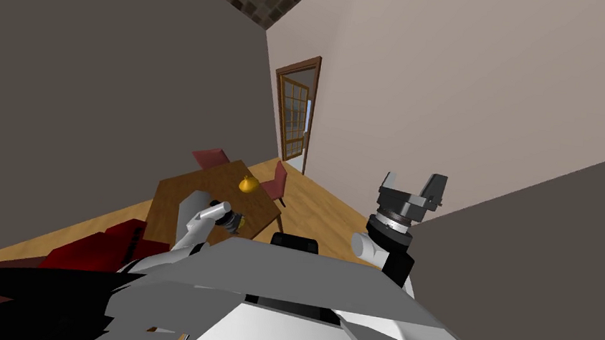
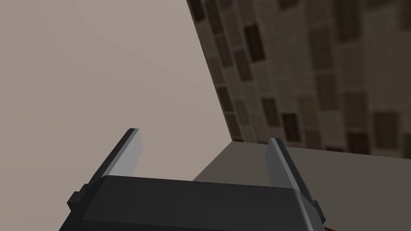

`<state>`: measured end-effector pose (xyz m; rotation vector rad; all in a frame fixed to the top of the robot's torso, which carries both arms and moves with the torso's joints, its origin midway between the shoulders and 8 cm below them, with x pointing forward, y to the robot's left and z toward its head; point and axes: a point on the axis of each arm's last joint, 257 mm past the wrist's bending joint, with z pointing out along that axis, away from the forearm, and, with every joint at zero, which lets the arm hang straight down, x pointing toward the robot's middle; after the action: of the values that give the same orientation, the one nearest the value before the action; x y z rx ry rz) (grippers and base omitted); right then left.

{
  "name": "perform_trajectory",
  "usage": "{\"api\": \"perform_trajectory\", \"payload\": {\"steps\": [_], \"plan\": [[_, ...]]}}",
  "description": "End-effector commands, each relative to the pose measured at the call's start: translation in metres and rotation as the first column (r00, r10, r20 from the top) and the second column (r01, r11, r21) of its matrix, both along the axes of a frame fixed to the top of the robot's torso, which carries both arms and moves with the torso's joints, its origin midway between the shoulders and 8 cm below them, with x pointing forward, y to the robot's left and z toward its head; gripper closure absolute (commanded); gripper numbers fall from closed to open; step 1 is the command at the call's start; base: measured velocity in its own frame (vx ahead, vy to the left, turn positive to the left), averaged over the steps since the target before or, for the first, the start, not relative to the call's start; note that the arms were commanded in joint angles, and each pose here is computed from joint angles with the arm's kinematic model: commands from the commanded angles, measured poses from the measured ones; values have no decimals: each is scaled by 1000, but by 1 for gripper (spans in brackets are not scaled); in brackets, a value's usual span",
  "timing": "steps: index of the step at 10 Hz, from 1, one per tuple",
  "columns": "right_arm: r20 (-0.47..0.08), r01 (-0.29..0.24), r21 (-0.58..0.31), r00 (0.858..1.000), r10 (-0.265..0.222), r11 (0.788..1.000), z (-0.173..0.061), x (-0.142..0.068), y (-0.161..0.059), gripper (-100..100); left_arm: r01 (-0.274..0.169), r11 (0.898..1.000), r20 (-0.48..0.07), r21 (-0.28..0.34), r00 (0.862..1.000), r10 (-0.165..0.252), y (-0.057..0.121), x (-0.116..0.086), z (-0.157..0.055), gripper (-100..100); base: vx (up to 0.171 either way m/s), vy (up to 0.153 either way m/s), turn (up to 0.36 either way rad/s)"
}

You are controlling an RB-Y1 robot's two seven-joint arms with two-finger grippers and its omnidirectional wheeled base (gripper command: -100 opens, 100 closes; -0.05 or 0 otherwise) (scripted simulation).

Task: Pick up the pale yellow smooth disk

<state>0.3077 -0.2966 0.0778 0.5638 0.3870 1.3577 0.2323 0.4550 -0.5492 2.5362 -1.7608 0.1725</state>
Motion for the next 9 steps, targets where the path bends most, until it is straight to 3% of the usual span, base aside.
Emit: {"api": "perform_trajectory", "payload": {"steps": [1,3,9], "plan": [[0,0,0,1000,0,1000,0,0,0,0,15,1000,-3,2,1000,-15,4,-16,-3,-100,49,-80,231],[0,0,0,1000,0,1000,0,0,0,0,59,998,2,5,998,-59,4,-16,-3,-100,43,-71,205],[0,0,0,1000,0,1000,0,0,0,0,59,998,2,5,998,-59,4,-16,-3,-100,-5,8,-23]]}}
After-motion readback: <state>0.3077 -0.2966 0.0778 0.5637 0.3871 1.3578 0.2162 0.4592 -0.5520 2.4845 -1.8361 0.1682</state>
